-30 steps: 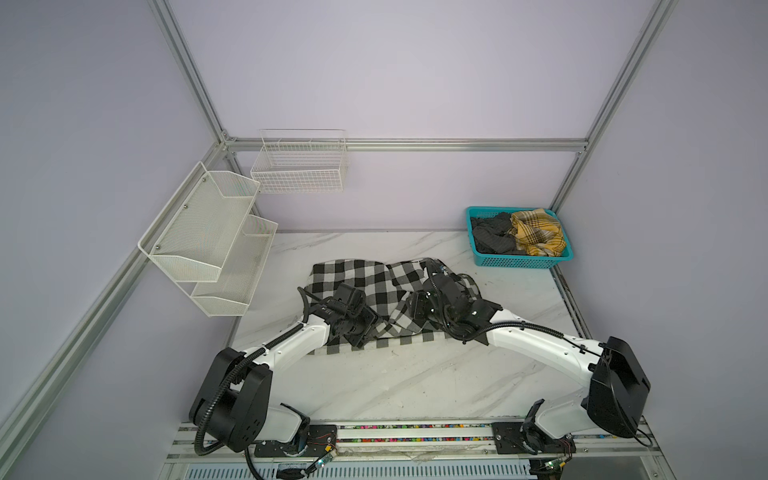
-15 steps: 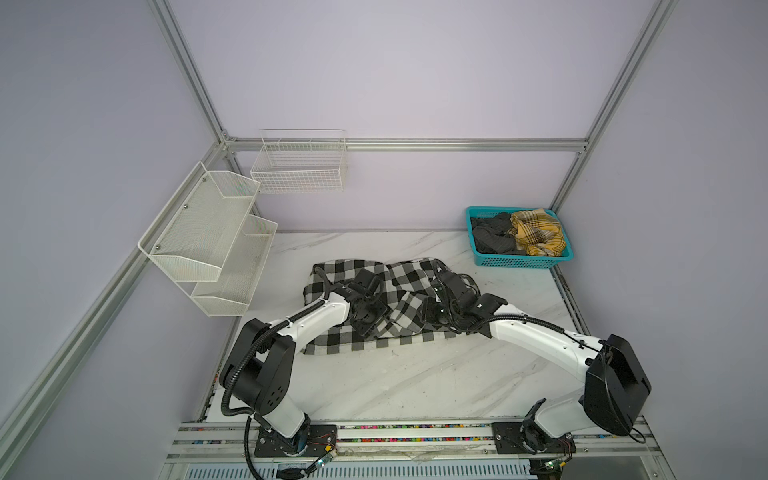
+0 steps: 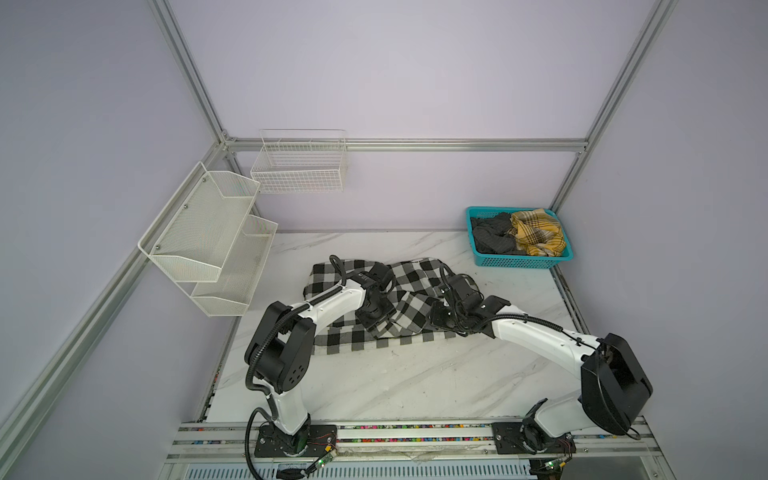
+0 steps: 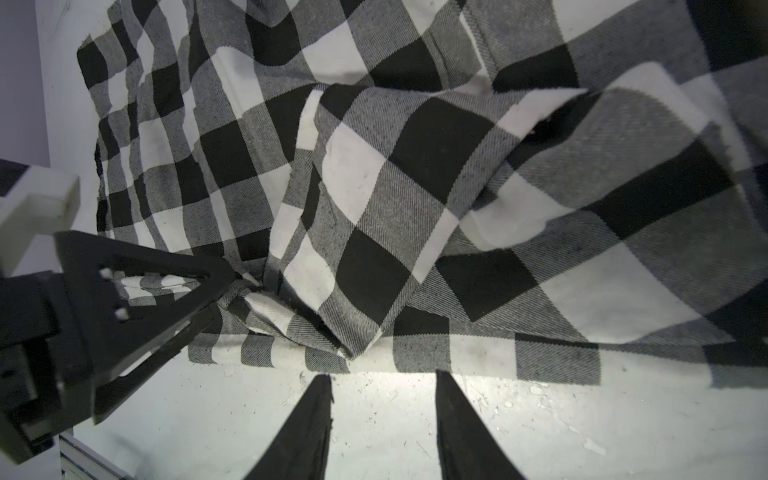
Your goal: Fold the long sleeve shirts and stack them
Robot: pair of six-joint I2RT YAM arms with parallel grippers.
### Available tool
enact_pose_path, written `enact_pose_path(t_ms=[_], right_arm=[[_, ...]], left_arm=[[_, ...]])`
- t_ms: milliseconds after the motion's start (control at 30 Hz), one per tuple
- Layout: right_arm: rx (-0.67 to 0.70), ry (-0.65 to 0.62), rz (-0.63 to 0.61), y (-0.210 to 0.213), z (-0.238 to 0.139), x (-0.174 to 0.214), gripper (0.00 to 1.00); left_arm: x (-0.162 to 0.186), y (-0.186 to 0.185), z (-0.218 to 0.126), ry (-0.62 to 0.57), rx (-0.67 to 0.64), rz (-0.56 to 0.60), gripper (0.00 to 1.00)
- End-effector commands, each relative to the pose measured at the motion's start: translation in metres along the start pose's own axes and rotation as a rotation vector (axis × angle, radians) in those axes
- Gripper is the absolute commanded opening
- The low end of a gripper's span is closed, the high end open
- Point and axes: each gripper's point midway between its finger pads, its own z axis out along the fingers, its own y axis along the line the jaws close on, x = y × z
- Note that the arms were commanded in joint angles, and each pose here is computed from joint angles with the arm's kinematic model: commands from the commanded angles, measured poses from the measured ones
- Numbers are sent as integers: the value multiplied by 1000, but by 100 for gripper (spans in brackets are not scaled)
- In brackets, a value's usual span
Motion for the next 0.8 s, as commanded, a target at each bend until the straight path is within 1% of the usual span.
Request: enact_pose_path(t_ms=[0, 67, 133, 167, 267, 300, 367, 433, 567, 633, 700, 767], right_arm=[[-8, -1, 22, -2, -7, -1, 43], [-5, 2, 27, -4, -7, -1, 43], [-5, 3, 34, -5, -7, -1, 43], [-6, 2, 39, -6, -8, -2, 43], [-11, 1, 61, -8, -10, -4, 43], [-17, 3, 69, -7, -10, -5, 43], [-23, 8, 96, -9, -12, -9, 45], [-34, 15, 133, -13, -14, -15, 51], [-80, 20, 208, -21, -22, -30, 62], [-118, 16, 229, -18, -28, -37, 68], [-148, 22, 242, -13, -29, -39, 71], [-180, 43, 266, -10, -27, -41, 71]], left_arm=[[-9, -28, -21, -36, 59, 26, 56], [-10, -30, -20, -33, 58, 28, 51], [-9, -31, -19, -29, 60, 31, 42], [-10, -33, -20, -32, 65, 31, 35], [-11, -35, -28, -47, 79, 46, 5], [-13, -36, -34, -59, 86, 59, 0], [-16, -38, -48, -90, 99, 100, 0], [-20, -35, -72, -141, 108, 159, 0], [-24, -12, -126, -280, 157, 251, 0], [-22, 1, -156, -356, 221, 297, 0], [-17, 8, -165, -380, 289, 318, 0], [-10, 18, -164, -366, 328, 309, 0]])
